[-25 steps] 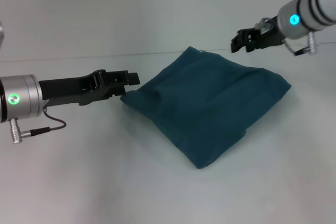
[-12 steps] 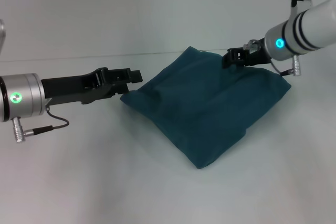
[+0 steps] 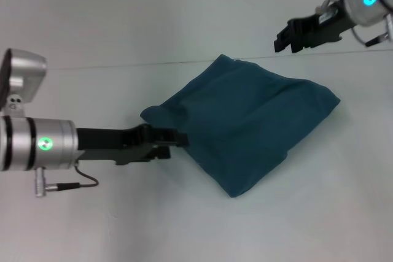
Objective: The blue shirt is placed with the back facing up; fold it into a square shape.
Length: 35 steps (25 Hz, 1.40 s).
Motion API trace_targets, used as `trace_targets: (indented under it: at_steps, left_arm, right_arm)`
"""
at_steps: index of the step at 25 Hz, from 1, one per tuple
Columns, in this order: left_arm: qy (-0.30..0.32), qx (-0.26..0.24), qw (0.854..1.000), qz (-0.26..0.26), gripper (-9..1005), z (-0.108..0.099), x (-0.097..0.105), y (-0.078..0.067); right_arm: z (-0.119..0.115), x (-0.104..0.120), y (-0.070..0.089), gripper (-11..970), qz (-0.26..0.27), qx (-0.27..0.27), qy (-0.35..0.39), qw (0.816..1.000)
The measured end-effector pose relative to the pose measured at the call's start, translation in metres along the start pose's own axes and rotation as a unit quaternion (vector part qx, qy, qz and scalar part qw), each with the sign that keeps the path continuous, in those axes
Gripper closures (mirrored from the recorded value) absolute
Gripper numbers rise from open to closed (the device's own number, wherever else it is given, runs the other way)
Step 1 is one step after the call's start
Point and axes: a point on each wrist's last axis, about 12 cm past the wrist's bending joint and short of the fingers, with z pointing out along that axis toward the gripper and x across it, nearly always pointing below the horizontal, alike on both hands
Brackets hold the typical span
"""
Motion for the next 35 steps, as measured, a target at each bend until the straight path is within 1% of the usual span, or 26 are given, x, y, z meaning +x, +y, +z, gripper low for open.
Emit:
trace_targets:
  at_steps: [3,7,13,14,15,23,25,29,35]
  left_arm:
    - [0.007,0.001,1.0,-0.005,402,0.011,0.002,-0.001]
    - [0.01,-0.01,1.0,-0.001,402,0.027,0.002,-0.001]
    - [-0.018,-0.025,1.0,-0.007,305,0.039,-0.007,0.0]
    - [-0.035,-0.038,0.998,-0.027,292,0.042,-0.01,0.004]
    - [-0.039,-0.041,0.998,-0.032,280,0.043,-0.011,0.005]
    - [-0.048,-0.059,0.995,-0.065,182,0.052,-0.007,0.013]
    - [-0.047,-0.062,0.994,-0.071,185,0.054,-0.006,0.014]
    - [-0.044,-0.066,0.994,-0.072,197,0.062,-0.006,0.012]
    - [-0.04,-0.075,0.994,-0.067,243,0.082,-0.01,0.003]
  right_arm:
    - [-0.011,-0.004,-0.001,565,0.004,-0.018,0.004,1.0]
    - [-0.013,-0.002,-0.001,565,0.0,-0.029,0.01,1.0]
    - [-0.011,-0.001,0.0,565,-0.004,-0.033,0.01,0.999]
    - [-0.011,-0.001,0.001,565,-0.004,-0.033,0.01,0.999]
    - [-0.011,-0.001,0.001,565,-0.004,-0.033,0.01,0.999]
    - [-0.011,0.0,0.0,565,-0.004,-0.034,0.012,0.999]
    - [-0.011,0.0,0.0,566,-0.003,-0.034,0.012,0.999]
    - [-0.01,0.001,-0.001,566,-0.003,-0.033,0.012,0.999]
    - [-0.009,0.002,-0.002,566,-0.004,-0.033,0.013,0.999]
